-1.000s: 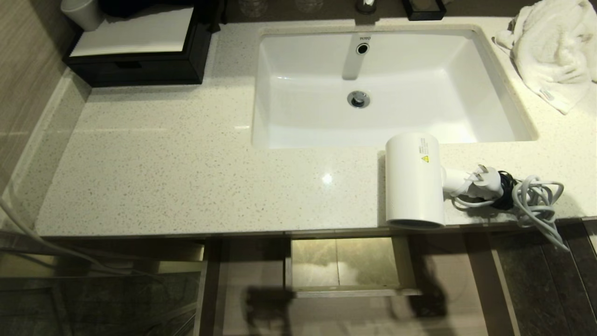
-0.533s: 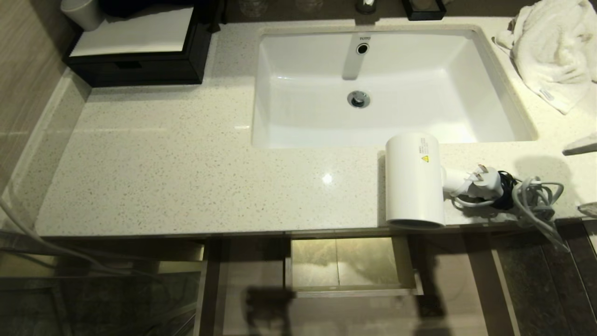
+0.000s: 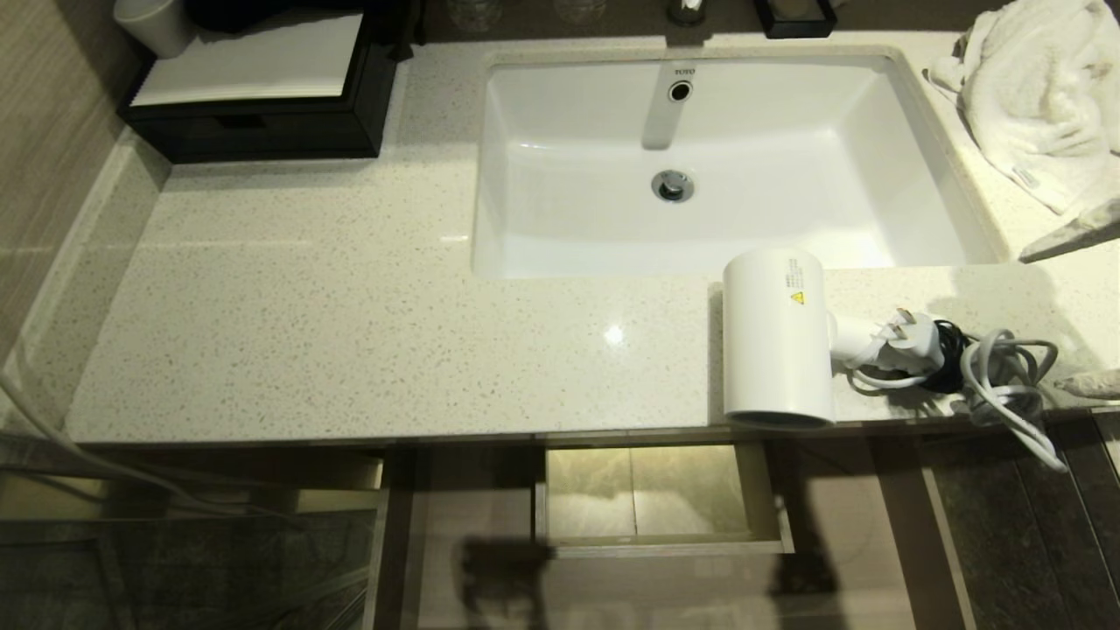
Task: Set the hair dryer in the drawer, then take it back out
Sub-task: Pick up the hairdryer
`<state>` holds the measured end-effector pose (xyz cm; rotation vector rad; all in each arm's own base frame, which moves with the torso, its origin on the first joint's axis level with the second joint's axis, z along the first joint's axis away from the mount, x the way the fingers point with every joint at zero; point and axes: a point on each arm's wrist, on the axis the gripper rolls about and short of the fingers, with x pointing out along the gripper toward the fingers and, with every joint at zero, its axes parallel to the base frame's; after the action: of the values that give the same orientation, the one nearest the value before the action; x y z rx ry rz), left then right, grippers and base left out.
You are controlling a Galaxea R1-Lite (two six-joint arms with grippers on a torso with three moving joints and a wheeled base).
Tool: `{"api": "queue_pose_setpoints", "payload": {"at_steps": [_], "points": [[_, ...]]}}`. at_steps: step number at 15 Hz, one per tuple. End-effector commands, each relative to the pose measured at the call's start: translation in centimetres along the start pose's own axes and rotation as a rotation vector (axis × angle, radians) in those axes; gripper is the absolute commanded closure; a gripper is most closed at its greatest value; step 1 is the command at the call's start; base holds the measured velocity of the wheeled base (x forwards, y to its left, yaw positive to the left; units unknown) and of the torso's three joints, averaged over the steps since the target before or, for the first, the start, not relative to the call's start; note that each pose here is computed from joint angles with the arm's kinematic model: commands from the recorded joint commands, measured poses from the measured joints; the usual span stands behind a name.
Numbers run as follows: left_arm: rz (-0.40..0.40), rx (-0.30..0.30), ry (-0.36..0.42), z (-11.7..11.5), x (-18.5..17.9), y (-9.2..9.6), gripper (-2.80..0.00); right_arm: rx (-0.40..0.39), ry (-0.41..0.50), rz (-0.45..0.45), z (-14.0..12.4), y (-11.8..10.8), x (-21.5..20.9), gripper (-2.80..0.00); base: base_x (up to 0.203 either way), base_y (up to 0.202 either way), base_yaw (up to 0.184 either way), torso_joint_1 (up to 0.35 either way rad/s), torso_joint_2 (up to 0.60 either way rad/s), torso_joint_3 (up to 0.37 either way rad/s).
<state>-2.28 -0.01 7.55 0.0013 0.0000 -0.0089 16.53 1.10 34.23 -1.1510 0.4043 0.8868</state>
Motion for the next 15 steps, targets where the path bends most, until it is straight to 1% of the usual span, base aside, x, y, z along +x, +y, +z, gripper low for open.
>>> {"api": "queue_pose_setpoints", "payload": {"at_steps": [1,2,5,7,8,12,13,15], "points": [[0.0,0.0,0.001,0.0,0.0,0.0,0.0,-0.02,-0.006,0.004,0.2,-0.4,0.4,-2.8,0.0,0.0,0.0,0.0,0.0,0.0],[0.0,0.0,0.001,0.0,0.0,0.0,0.0,-0.024,0.003,0.003,0.1,-0.5,0.5,-2.8,0.0,0.0,0.0,0.0,0.0,0.0],[0.0,0.0,0.0,0.0,0.0,0.0,0.0,-0.02,0.053,0.053,0.2,-0.2,1.4,-2.8,0.0,0.0,0.0,0.0,0.0,0.0],[0.0,0.0,0.002,0.0,0.0,0.0,0.0,-0.024,0.115,0.062,0.2,-0.4,1.8,-2.8,0.0,0.0,0.0,0.0,0.0,0.0],[0.0,0.0,0.002,0.0,0.0,0.0,0.0,-0.029,0.159,0.084,0.2,-0.6,2.4,-2.8,0.0,0.0,0.0,0.0,0.0,0.0],[0.0,0.0,0.0,0.0,0.0,0.0,0.0,0.011,0.257,0.176,0.0,0.2,2.7,-2.8,0.0,0.0,0.0,0.0,0.0,0.0],[0.0,0.0,0.0,0.0,0.0,0.0,0.0,0.022,0.274,0.195,-0.1,0.2,3.0,-2.8,0.0,0.0,0.0,0.0,0.0,0.0],[0.001,0.0,0.002,0.0,0.0,0.0,0.0,0.026,0.271,0.191,0.0,0.1,3.0,-2.8,0.0,0.0,0.0,0.0,0.0,0.0]]}}
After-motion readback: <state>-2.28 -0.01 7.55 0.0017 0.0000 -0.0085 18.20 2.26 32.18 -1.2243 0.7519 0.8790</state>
